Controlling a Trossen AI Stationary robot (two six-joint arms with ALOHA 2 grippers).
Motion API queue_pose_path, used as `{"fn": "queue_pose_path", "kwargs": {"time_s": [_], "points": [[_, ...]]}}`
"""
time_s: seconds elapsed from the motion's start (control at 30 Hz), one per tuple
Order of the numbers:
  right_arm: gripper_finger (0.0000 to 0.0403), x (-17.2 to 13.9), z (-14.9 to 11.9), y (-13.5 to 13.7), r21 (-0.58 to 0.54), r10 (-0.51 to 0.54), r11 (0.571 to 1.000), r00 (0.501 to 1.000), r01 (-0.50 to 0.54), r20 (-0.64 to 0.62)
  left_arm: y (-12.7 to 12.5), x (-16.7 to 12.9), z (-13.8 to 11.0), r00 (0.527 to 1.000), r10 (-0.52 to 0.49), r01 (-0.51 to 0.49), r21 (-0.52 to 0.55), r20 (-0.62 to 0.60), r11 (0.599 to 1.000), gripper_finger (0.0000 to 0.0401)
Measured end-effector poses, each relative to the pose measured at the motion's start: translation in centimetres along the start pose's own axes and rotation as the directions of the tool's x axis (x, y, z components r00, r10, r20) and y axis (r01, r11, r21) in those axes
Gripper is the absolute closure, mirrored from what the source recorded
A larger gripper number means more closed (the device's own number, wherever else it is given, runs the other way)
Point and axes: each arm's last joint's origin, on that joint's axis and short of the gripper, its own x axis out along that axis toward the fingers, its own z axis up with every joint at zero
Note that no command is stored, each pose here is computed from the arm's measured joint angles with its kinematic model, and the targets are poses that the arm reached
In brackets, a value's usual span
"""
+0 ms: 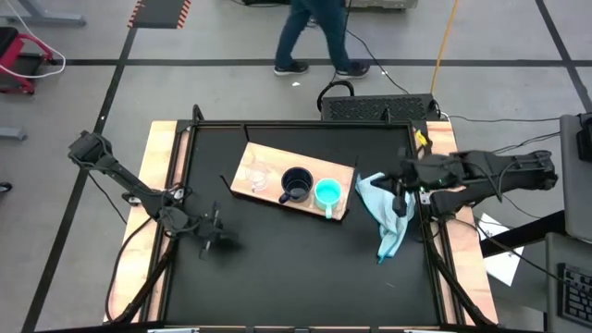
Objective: Stack small to large cups/mugs on shelf
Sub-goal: Return to Home Position
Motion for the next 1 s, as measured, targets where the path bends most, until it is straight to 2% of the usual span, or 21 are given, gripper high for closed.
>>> {"fn": "queue_pose_path", "kwargs": {"time_s": [0.2,0.43,0.67,1.0], "points": [[0.0402,0.7,-4.9,-0.2,-0.013,0.062,0.998,0.996,-0.062,0.056,0.7,-0.9,0.9,0.994,0.082,-0.081,-0.029,0.069,0.996,0.0400],[0.0403,1.6,-9.5,-0.7,-0.059,0.159,0.987,0.977,-0.152,0.140,1.4,-2.2,1.4,0.985,0.130,-0.121,-0.084,0.117,0.989,0.0400],[0.0403,2.5,-12.3,-1.1,-0.108,0.217,0.975,0.939,-0.195,0.266,2.1,-3.1,1.5,0.968,0.213,-0.197,-0.126,0.135,0.972,0.0401],[0.0403,4.0,-15.5,-1.9,-0.131,0.229,0.972,0.921,-0.197,0.313,2.5,-3.7,1.0,0.949,0.300,-0.287,-0.135,0.093,0.949,0.0401]]}}
